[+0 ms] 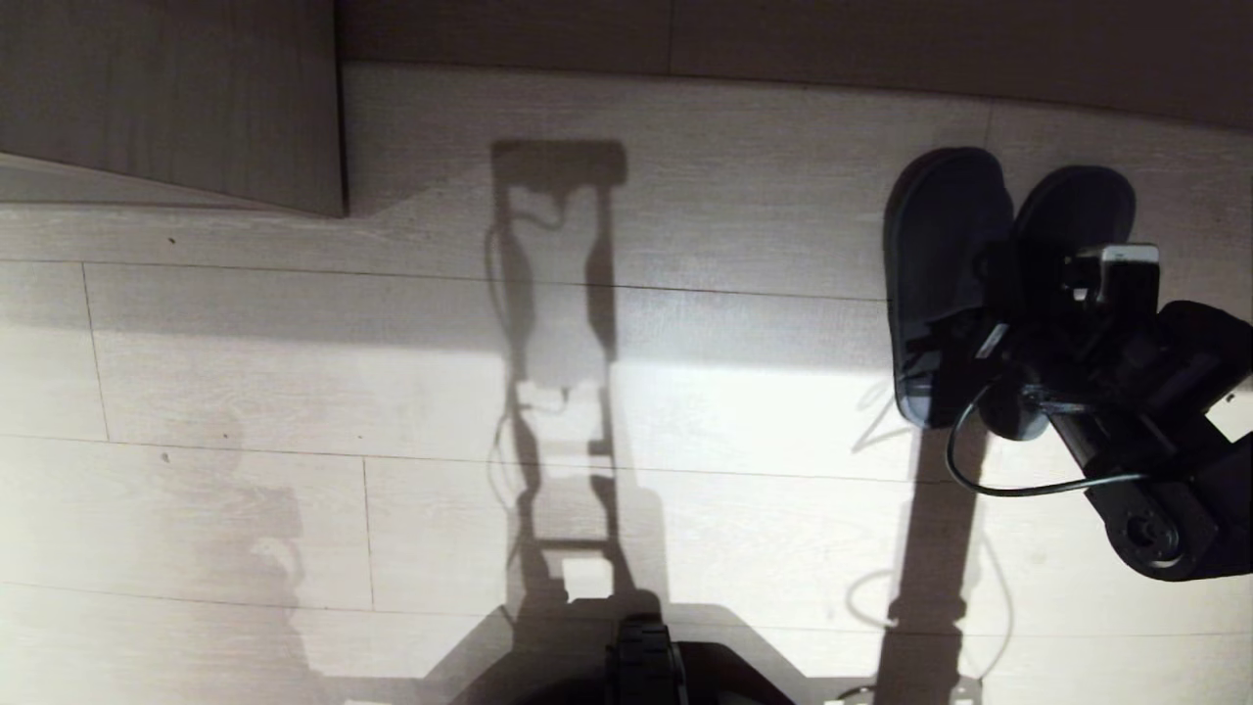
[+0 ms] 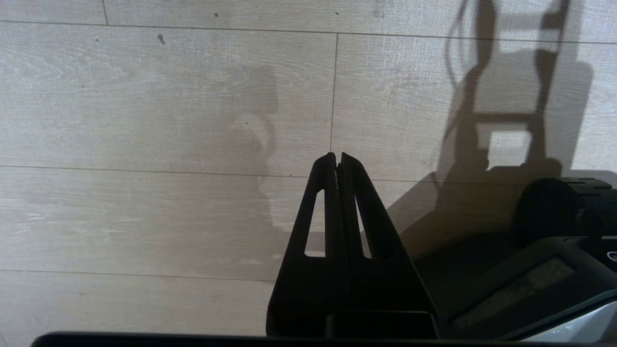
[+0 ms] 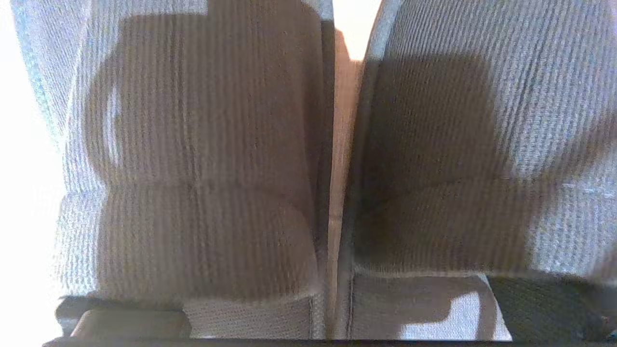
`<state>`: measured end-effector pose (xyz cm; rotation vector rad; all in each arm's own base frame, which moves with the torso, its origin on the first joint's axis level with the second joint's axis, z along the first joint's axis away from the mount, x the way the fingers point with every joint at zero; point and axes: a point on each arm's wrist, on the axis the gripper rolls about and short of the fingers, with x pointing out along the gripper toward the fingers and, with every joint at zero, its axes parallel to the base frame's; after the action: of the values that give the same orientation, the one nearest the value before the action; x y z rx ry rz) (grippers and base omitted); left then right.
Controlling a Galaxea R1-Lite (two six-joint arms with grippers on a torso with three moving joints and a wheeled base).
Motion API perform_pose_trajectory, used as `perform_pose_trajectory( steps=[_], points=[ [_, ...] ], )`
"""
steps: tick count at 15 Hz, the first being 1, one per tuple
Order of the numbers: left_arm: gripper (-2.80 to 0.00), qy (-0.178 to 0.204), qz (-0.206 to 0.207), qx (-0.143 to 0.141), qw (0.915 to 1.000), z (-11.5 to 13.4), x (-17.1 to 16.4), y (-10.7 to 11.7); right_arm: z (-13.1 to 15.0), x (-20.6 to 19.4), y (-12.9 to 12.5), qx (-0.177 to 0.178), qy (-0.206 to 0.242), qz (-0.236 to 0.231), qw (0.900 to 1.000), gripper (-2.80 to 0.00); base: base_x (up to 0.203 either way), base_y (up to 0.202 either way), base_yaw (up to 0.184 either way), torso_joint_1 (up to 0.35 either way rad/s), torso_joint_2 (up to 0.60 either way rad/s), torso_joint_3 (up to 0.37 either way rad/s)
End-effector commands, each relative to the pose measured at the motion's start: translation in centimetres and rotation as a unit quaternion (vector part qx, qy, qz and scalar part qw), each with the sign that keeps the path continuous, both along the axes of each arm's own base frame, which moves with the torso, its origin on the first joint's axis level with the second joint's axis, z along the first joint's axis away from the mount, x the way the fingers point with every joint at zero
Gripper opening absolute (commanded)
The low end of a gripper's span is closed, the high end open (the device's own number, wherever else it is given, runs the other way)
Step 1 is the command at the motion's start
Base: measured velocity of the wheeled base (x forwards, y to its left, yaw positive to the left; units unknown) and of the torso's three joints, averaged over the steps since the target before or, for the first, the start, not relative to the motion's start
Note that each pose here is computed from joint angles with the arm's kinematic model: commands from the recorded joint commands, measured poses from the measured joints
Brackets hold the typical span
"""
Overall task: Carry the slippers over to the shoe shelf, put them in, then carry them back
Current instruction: Pick up the slippers on the floor
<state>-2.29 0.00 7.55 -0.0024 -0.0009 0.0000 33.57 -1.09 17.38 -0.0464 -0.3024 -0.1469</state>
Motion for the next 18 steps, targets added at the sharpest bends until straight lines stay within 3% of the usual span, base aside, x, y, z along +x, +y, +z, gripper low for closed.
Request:
perform_pose_trajectory(
  steps=[1, 10, 18],
  points=[
    [-2.80, 0.000, 0.000, 0.000, 1.0000, 0.0, 0.0, 0.0, -0.1, 0.8, -0.1, 0.001, -0.006, -0.001, 1.000, -2.80, 0.000, 0.000, 0.000, 0.000, 0.00, 0.000],
    [-2.80, 0.000, 0.000, 0.000, 1.0000, 0.0, 0.0, 0.0, 0.8, 2.3, -0.3, -0.005, -0.034, 0.004, 0.999, -2.80, 0.000, 0.000, 0.000, 0.000, 0.00, 0.000],
    [-2.80, 0.000, 0.000, 0.000, 1.0000, 0.0, 0.0, 0.0, 4.3, -2.7, 0.0, -0.016, -0.068, 0.030, 0.997, -2.80, 0.000, 0.000, 0.000, 0.000, 0.00, 0.000]
  ],
)
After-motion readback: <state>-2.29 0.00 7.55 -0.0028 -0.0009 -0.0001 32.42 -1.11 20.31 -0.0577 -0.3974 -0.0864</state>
